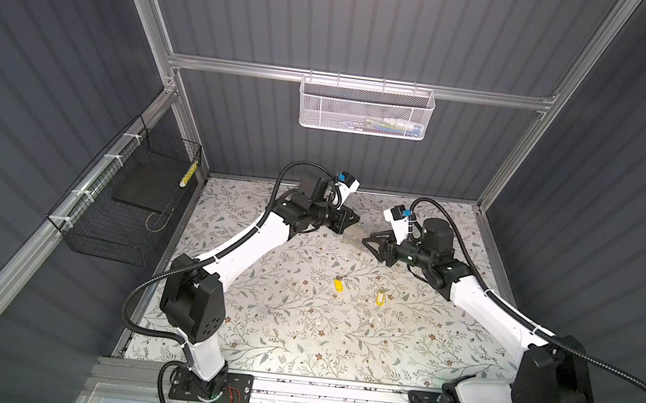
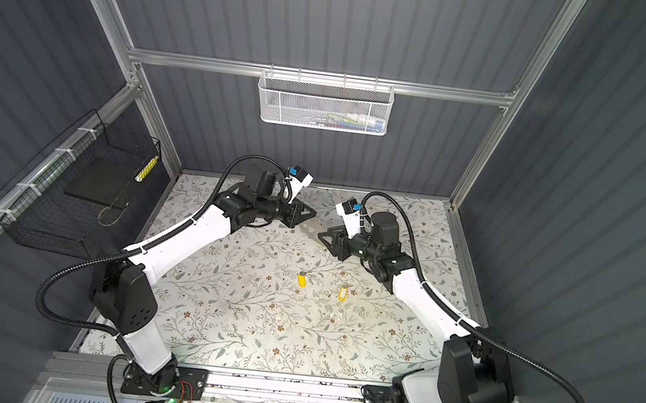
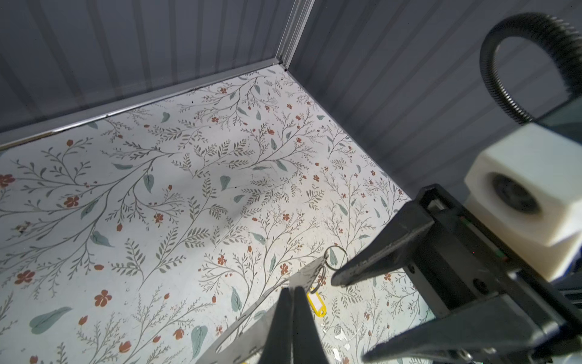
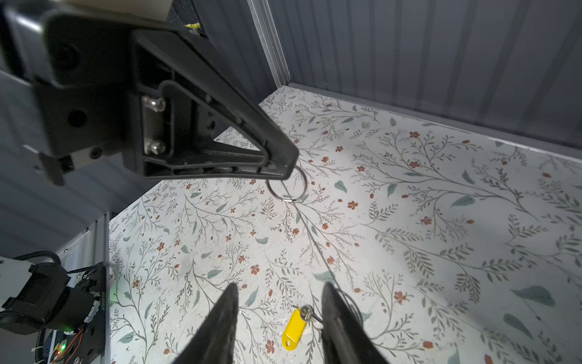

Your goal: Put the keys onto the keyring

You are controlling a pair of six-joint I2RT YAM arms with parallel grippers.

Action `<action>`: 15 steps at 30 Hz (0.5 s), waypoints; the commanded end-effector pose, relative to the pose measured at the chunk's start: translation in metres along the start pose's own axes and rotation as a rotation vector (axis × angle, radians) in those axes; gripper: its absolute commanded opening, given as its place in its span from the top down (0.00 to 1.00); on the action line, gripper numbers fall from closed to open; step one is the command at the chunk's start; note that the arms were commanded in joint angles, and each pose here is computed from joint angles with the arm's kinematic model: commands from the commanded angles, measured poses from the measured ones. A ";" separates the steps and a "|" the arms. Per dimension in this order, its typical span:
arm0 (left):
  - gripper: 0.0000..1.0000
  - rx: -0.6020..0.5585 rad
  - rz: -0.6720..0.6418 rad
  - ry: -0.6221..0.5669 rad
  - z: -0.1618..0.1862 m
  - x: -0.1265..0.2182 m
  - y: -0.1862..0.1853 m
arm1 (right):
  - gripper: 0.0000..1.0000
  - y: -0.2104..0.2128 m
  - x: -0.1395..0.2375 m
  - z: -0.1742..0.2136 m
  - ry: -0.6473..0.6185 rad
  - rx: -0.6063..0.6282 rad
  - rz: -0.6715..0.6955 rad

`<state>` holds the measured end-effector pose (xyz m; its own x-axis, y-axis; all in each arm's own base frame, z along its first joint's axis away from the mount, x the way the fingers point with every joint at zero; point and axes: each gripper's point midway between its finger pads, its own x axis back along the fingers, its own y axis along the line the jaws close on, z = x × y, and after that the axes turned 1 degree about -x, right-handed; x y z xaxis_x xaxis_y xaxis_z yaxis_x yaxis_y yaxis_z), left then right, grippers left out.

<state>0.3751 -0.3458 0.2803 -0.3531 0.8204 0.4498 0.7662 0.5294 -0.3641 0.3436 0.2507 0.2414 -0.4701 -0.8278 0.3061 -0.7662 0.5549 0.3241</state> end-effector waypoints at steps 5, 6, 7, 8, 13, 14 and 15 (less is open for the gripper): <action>1.00 -0.064 0.093 -0.054 -0.012 0.014 -0.028 | 0.67 0.004 -0.002 -0.006 -0.021 0.028 -0.002; 1.00 -0.066 0.094 -0.055 -0.012 0.014 -0.029 | 0.69 0.004 -0.003 -0.006 -0.022 0.029 0.001; 1.00 -0.069 0.096 -0.054 -0.012 0.015 -0.031 | 0.70 0.003 -0.003 -0.007 -0.024 0.031 0.003; 1.00 -0.073 0.102 -0.055 -0.012 0.016 -0.032 | 0.72 0.004 -0.003 -0.008 -0.027 0.034 0.003; 1.00 -0.088 0.117 -0.061 -0.012 0.018 -0.038 | 0.82 0.005 -0.004 -0.009 -0.026 0.046 0.004; 1.00 -0.088 0.117 -0.062 -0.012 0.018 -0.038 | 0.84 0.005 -0.004 -0.009 -0.025 0.049 0.003; 1.00 -0.091 0.118 -0.064 -0.013 0.019 -0.039 | 0.85 0.005 -0.004 -0.009 -0.025 0.050 0.008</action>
<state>0.3577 -0.3528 0.2946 -0.3069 0.8634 0.4004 0.8111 0.4574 -0.3646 0.3447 0.2545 0.2448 -0.4827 -0.8247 0.2947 -0.7733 0.5593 0.2986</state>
